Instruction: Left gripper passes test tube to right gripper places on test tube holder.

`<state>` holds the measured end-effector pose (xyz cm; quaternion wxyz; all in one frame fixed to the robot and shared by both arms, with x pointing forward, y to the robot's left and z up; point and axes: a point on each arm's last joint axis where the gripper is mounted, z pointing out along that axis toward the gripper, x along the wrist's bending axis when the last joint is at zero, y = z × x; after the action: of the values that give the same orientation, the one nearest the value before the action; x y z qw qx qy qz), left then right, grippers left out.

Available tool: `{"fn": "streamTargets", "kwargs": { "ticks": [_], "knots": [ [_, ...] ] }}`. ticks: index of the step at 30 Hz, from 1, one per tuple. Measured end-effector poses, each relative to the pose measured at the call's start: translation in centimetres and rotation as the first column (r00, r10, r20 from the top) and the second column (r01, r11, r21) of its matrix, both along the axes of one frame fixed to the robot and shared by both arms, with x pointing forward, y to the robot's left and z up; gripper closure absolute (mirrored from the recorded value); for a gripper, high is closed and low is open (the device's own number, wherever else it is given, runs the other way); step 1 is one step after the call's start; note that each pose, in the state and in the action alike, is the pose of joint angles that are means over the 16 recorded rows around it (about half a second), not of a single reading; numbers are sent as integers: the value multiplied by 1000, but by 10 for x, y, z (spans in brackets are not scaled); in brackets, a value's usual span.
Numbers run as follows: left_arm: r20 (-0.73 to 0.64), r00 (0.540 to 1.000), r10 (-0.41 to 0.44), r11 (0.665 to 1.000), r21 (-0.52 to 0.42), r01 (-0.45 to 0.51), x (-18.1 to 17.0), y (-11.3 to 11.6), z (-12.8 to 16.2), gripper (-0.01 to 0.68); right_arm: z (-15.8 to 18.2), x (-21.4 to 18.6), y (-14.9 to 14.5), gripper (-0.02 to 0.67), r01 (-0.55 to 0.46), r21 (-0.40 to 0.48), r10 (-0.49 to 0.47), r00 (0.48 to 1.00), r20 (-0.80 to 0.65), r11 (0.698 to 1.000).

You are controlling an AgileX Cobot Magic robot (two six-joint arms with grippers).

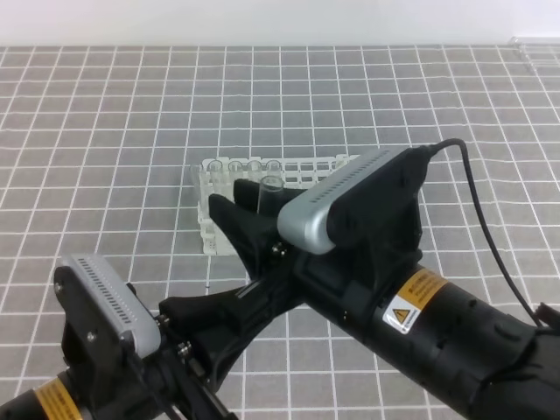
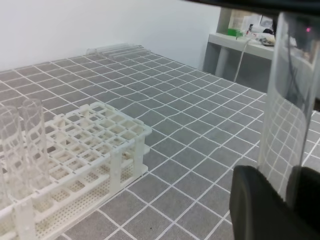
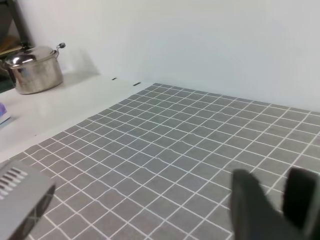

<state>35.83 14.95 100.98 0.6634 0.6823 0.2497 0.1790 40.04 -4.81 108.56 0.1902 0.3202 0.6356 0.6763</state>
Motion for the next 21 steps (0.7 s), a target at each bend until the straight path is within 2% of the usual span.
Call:
{"fn": "streamTargets", "kwargs": {
  "ticks": [5, 9, 16, 19, 21],
  "knots": [
    [0, 1000, 1, 1000, -2, -1, 0, 0, 0, 617, 0, 0, 0, 528, -4, -2, 4, 1000, -3, 1000],
    [1, 1000, 1, 1000, -5, -1, 0, 0, 1, 540, 0, -1, 0, 560, -8, -6, 8, 1000, -7, 1000],
    [-6, 1000, 8, 1000, -11, -8, 0, 1, 2, 392, 0, -1, -1, 563, -8, -24, 8, 1000, -9, 1000],
    [-5, 1000, 12, 1000, -17, -12, -1, 3, 4, 362, 2, -3, -4, 563, -4, -35, 3, 1000, -10, 999],
    [-5, 1000, 16, 1000, -21, -16, -4, 7, 9, 380, 4, -4, -7, 563, 0, -43, 0, 1000, -11, 999]
  ]
}}
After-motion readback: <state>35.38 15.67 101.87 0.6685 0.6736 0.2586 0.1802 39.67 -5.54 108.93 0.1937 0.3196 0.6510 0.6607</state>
